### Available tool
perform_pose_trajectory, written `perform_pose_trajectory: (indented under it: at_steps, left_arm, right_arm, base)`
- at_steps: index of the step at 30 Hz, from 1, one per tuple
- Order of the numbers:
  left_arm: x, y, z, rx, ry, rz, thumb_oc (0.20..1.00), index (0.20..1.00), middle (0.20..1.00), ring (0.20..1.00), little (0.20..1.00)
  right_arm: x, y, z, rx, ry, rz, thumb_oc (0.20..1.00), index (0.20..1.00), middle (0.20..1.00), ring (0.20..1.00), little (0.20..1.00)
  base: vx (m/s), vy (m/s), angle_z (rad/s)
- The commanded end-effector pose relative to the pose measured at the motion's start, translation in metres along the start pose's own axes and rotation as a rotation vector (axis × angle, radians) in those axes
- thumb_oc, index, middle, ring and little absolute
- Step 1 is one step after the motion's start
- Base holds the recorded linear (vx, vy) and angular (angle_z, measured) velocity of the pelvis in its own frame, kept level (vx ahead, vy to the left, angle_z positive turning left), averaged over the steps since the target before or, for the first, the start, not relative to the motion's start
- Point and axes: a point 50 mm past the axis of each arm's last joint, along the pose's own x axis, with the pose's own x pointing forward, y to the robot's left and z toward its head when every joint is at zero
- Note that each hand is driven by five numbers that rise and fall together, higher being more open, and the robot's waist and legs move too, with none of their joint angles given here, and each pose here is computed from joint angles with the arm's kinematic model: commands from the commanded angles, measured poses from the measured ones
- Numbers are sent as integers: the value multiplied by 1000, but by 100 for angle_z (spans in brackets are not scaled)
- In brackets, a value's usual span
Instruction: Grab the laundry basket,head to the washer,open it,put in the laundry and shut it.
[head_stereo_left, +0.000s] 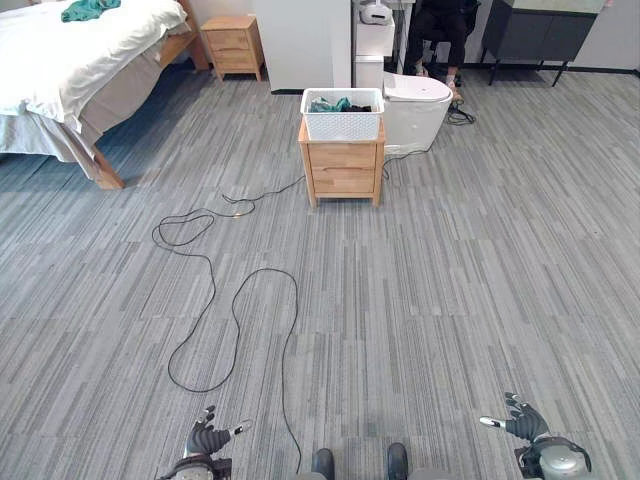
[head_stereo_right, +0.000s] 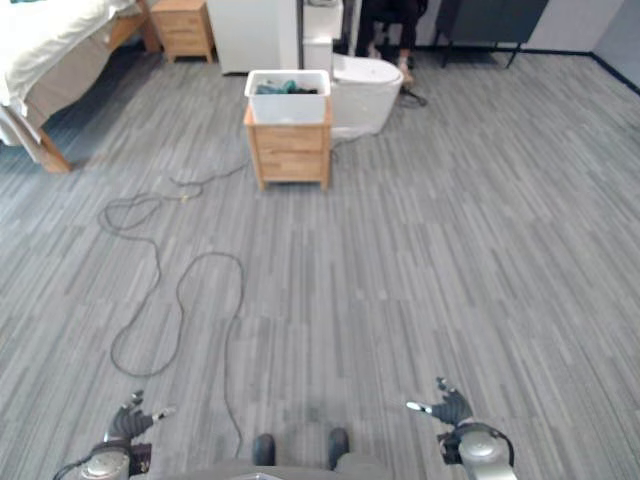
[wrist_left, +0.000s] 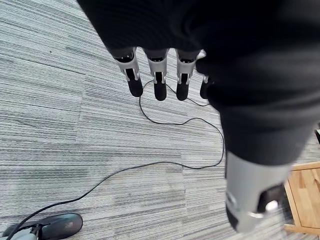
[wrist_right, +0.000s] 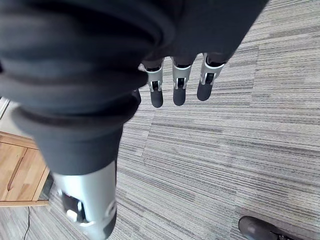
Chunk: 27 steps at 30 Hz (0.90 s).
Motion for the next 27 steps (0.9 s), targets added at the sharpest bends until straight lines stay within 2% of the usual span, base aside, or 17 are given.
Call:
perform_pose_trajectory:
  at_steps: [1,15,27]
  left_arm:
    - [8,11,25,-40,-87,50,1000,1000,1000,1000,1000]
    - [9,12,37,-74,-132,53,1000,1000,1000,1000,1000]
    - [12,21,54,-73,-180,94,1000,1000,1000,1000,1000]
  right_arm:
    - [6,-8,17,123,-58,-69,1000,1000,1000,1000,1000]
    - [8,-10,19,168,-45,-103,1000,1000,1000,1000,1000]
    - [17,8,54,118,-139,-38,1000,1000,1000,1000,1000]
  base:
    - [3,43,2]
    - [20,74,5]
    - [57,103,-18]
